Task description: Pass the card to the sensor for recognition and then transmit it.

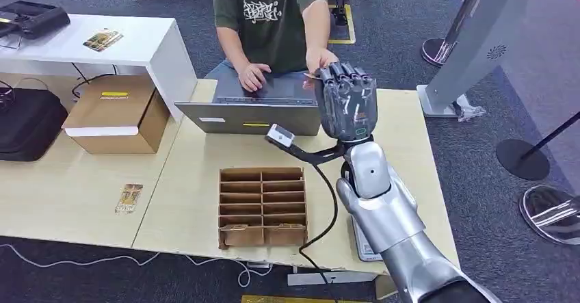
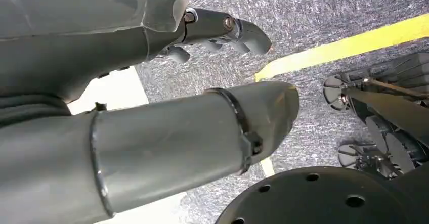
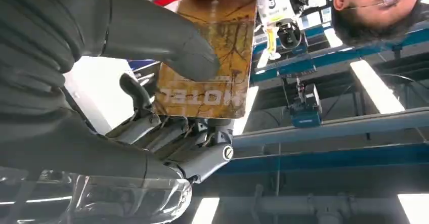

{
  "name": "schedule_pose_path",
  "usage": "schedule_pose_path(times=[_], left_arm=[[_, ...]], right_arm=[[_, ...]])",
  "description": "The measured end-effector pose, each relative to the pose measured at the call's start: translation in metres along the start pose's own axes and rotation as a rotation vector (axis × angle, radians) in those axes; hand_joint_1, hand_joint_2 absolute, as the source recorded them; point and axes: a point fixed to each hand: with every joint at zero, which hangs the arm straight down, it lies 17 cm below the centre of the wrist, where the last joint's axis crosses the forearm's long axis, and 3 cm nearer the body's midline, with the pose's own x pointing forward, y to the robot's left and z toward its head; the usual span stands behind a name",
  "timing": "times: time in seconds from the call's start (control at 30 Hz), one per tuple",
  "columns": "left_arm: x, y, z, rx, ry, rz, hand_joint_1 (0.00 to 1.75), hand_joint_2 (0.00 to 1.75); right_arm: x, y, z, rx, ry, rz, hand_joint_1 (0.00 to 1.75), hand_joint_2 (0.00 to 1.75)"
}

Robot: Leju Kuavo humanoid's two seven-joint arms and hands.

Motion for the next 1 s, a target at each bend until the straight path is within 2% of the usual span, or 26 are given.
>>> schedule_pose_path(times=[0.33,0.4,0.63,0.7,0.83,1.0], left_arm=[[0.000,0.000,0.000,0.001,-0.003,0.016,0.00,0.00],[0.000,0.000,0.000,0.001,-0.005,0.022,0.00,0.00],[0.000,-0.001,0.000,0.002,-0.008,0.037,0.00,0.00],[-0.001,-0.002,0.000,0.002,-0.007,0.041,0.00,0.00],[-0.002,-0.003,0.000,0.001,-0.003,0.051,0.00,0.00],[-0.004,-0.004,0.000,0.001,-0.001,0.063,0.00,0.00]], right_arm=[[-0.002,0.001,0.002,0.006,0.000,-0.008,1.75,1.75],[-0.006,0.001,0.002,0.009,0.013,-0.051,1.75,1.75],[-0.041,-0.002,0.002,0.013,0.192,-0.400,1.75,1.75],[-0.048,-0.009,0.000,-0.006,0.212,-0.425,1.64,1.75],[-0.065,-0.022,-0.003,-0.039,0.256,-0.466,1.75,1.75],[-0.087,-0.034,-0.003,-0.063,0.285,-0.438,1.75,1.75]])
